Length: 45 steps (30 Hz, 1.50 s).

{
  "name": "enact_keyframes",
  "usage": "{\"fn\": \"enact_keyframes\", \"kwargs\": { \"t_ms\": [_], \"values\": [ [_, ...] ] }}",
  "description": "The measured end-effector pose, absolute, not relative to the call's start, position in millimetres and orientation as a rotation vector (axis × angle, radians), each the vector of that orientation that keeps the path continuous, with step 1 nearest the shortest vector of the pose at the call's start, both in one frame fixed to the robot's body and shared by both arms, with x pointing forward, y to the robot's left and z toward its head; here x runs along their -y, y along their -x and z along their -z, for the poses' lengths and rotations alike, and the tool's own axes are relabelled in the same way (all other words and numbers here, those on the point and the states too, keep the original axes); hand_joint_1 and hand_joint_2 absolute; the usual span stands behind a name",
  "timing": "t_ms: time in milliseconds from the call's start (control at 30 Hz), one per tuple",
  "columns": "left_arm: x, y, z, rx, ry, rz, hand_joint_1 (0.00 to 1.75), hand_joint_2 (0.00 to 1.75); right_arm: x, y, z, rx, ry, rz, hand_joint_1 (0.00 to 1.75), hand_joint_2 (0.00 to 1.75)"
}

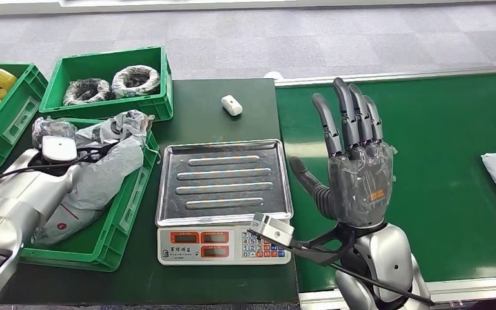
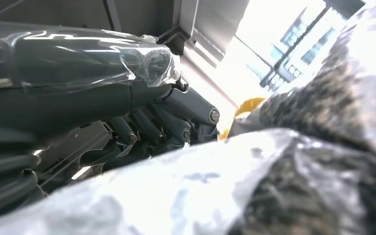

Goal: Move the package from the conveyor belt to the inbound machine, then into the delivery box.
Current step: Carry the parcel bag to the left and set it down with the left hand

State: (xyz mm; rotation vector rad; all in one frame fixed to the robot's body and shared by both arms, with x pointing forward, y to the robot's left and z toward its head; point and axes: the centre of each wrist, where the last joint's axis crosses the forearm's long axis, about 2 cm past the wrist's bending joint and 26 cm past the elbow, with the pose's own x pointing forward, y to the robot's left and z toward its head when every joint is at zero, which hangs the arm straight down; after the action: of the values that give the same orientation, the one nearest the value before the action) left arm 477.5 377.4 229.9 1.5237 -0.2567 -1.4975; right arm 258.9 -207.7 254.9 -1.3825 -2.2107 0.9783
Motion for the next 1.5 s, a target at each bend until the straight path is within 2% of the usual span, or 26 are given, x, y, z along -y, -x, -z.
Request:
{"fn": "enact_keyframes", "kwargs": {
  "t_ms": [33, 67, 133, 167, 200, 267, 367, 467, 600, 667, 767, 900, 1033, 1500],
  "values": [
    [-377, -474, -220, 0.238, -1.498, 1.502, 1.75, 1.75, 207, -259, -255, 2.203, 1.385, -0.980, 0.00, 1.75],
    [-376, -470, -211, 0.225, -1.476, 1.506, 1.51, 1.75, 207, -258, -256, 2.196, 1.388, -0.981, 0.00, 1.75],
    [-375, -463, -196, 0.212, -1.439, 1.508, 0.64, 1.75, 205, -258, -257, 2.185, 1.390, -0.982, 0.00, 1.75],
    [-375, -461, -190, 0.212, -1.425, 1.507, 0.21, 1.31, 205, -258, -258, 2.182, 1.390, -0.982, 0.00, 1.75],
    [-374, -459, -186, 0.219, -1.415, 1.502, 0.00, 0.87, 204, -257, -259, 2.179, 1.391, -0.982, 0.00, 1.75],
    [-372, -457, -181, 0.269, -1.408, 1.479, 0.00, 0.00, 203, -257, -259, 2.180, 1.393, -0.978, 0.00, 1.75],
    [-366, -459, -184, 0.508, -1.395, 1.397, 0.00, 0.00, 203, -257, -259, 2.178, 1.399, -0.968, 0.00, 1.75],
    [-350, -468, -203, 1.008, -1.266, 1.227, 0.00, 0.00, 203, -256, -258, 2.171, 1.404, -0.968, 0.00, 1.75],
    [-322, -482, -258, 1.782, -0.822, 0.749, 0.00, 0.00, 203, -256, -257, 2.176, 1.386, -0.961, 0.00, 1.75],
    [-309, -480, -291, 2.028, -0.609, 0.503, 0.00, 0.00, 204, -256, -257, 2.183, 1.379, -0.952, 0.00, 1.75],
    [-296, -466, -330, 2.272, -0.439, 0.306, 0.00, 0.00, 206, -255, -254, 2.177, 1.383, -0.947, 0.00, 1.75],
    [-286, -444, -360, 2.487, -0.320, 0.172, 0.00, 0.00, 209, -252, -249, 2.154, 1.398, -0.956, 0.00, 1.75],
    [-282, -427, -377, 2.594, -0.283, 0.134, 0.00, 0.00, 210, -250, -245, 2.142, 1.401, -0.959, 0.00, 1.75],
    [-281, -394, -391, 2.783, -0.169, -0.002, 0.00, 0.00, 224, -240, -229, 2.147, 1.418, -0.934, 0.00, 1.75]
  ]
}}
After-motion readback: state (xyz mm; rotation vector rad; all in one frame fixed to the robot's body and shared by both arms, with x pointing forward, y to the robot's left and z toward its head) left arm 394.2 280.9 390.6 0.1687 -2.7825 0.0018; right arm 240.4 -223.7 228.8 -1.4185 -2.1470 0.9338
